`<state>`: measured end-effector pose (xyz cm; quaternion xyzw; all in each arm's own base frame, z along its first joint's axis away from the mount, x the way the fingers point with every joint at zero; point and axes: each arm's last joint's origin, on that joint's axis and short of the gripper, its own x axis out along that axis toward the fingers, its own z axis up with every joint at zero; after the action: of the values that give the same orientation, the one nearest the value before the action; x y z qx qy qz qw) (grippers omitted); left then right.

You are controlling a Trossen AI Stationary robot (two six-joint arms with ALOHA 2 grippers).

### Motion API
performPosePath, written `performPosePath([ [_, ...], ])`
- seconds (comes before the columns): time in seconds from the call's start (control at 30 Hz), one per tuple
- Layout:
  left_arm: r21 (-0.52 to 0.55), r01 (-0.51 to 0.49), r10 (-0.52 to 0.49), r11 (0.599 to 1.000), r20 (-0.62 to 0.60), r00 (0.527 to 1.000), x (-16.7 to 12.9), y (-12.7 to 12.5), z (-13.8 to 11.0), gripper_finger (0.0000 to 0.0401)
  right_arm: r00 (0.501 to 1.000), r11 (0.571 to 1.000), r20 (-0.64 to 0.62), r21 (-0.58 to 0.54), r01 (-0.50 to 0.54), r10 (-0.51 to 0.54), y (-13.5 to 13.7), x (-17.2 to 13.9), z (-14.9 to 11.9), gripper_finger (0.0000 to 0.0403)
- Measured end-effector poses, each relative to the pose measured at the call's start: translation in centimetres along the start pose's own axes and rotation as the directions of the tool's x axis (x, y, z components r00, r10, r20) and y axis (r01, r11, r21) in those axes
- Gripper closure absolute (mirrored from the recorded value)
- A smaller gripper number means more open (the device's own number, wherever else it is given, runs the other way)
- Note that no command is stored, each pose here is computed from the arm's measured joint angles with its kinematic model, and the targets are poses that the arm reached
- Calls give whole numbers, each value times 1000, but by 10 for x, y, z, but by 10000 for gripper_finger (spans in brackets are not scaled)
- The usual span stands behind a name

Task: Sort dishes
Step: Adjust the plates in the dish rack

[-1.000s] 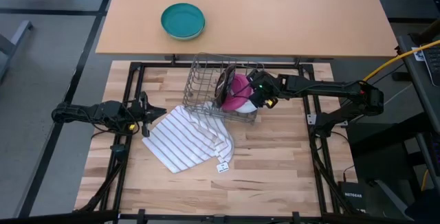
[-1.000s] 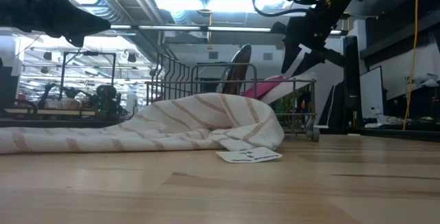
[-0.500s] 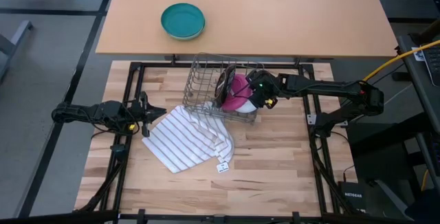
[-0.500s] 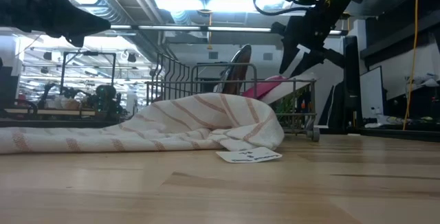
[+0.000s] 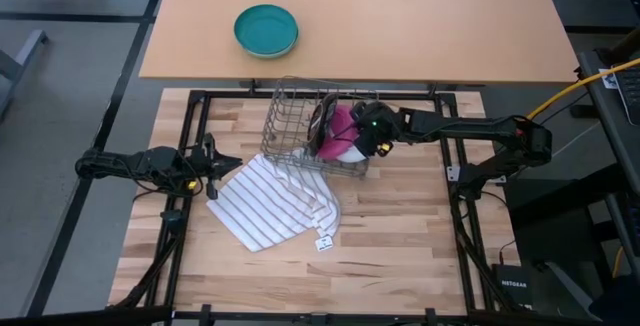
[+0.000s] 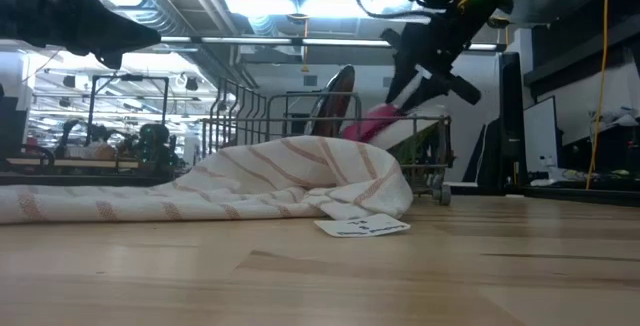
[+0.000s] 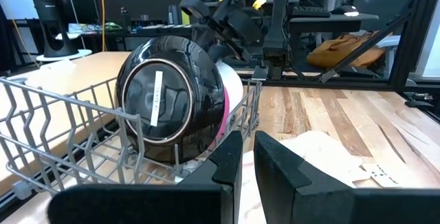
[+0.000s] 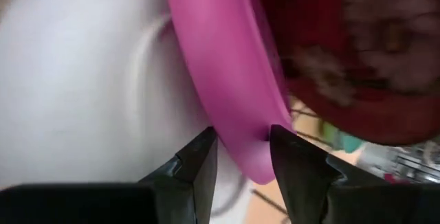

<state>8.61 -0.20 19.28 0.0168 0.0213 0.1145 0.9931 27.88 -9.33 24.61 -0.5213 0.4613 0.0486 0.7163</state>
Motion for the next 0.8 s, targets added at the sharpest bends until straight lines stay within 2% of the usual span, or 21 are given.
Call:
performPosePath([
  [0.37, 1, 0, 0, 1000, -3, 1000, 0, 0, 0, 371, 981, 986, 97, 21, 165, -167, -17, 0, 6, 265],
  [0.8, 1, 0, 0, 1000, -2, 1000, 0, 0, 0, 371, 950, 966, 173, 24, 258, -259, -24, 34, 18, 265],
])
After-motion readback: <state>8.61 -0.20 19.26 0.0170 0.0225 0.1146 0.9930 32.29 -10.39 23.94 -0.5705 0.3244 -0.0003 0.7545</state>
